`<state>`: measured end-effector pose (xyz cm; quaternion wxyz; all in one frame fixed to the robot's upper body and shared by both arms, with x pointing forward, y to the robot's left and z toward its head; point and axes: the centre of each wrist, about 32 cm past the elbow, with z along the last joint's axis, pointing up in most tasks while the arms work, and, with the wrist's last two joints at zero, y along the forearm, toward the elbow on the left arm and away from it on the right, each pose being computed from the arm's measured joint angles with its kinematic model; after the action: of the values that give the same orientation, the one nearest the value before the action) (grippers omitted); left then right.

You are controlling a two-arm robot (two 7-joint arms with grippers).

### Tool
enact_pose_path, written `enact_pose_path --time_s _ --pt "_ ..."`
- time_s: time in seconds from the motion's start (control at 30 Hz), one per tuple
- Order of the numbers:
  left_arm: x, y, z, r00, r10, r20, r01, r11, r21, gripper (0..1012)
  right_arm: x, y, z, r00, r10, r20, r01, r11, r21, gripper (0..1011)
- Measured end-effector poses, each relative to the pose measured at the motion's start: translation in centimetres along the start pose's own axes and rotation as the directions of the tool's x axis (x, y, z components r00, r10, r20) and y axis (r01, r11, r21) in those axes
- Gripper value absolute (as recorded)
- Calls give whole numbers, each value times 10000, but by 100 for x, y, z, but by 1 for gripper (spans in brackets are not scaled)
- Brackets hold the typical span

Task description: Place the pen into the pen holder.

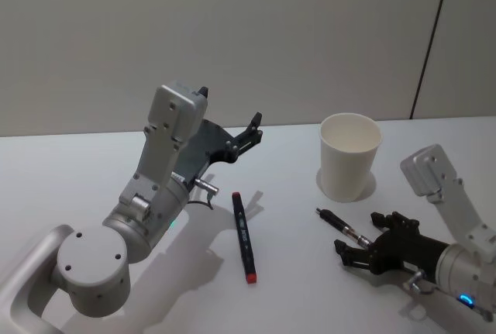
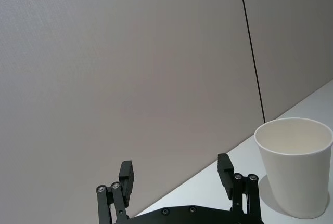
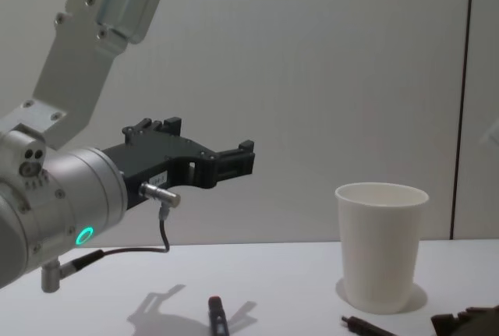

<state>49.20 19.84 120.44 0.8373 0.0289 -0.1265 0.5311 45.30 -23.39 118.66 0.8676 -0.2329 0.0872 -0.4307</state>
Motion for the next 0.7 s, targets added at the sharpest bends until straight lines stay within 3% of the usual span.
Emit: enact_pose_path --time_s 0.7 --pt "0 0 0 10000 0 0 0 10000 0 1003 -6 11 -8 9999 31 -106 -30 10000 77 809"
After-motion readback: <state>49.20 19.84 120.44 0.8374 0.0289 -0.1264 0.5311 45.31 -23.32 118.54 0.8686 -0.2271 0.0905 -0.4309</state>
